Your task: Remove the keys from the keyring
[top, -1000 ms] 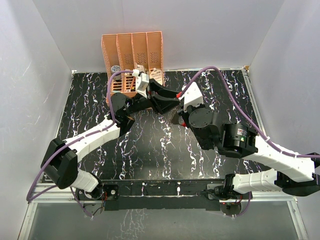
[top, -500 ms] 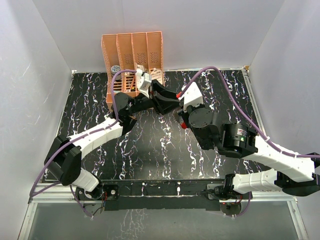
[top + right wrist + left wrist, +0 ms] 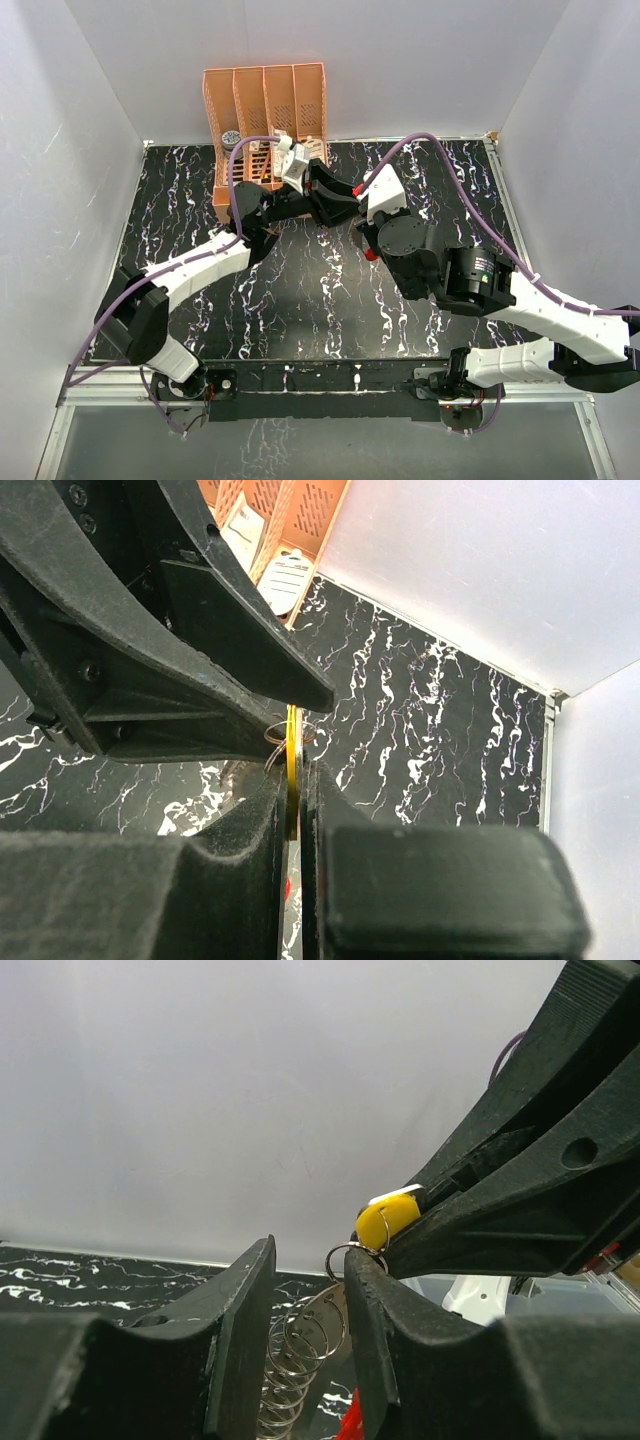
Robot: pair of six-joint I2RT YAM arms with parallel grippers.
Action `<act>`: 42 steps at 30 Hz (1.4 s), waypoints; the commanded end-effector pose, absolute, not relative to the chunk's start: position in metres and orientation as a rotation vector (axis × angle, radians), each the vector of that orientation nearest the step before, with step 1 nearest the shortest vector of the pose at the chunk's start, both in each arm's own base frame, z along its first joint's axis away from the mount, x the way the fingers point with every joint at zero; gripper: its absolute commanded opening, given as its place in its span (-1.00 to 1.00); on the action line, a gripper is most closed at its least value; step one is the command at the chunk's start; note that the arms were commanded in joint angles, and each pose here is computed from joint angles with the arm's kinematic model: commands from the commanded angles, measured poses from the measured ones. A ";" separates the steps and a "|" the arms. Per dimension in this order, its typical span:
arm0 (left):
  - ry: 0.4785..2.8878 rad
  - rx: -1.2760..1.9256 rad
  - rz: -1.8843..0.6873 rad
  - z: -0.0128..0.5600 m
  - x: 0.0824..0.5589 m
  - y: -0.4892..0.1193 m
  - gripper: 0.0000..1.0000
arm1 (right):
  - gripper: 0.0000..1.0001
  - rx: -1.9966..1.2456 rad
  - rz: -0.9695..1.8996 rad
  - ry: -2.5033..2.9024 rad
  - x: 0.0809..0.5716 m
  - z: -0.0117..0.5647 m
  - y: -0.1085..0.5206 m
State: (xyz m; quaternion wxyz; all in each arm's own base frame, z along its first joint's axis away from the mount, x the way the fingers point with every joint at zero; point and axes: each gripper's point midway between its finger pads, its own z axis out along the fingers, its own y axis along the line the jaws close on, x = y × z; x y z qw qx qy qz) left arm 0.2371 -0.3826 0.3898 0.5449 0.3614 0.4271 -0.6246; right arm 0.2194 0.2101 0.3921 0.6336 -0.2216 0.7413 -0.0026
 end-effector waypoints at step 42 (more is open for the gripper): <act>1.125 0.700 -1.154 0.398 0.268 -0.361 -0.61 | -1.00 -0.410 0.031 1.663 0.220 0.422 0.203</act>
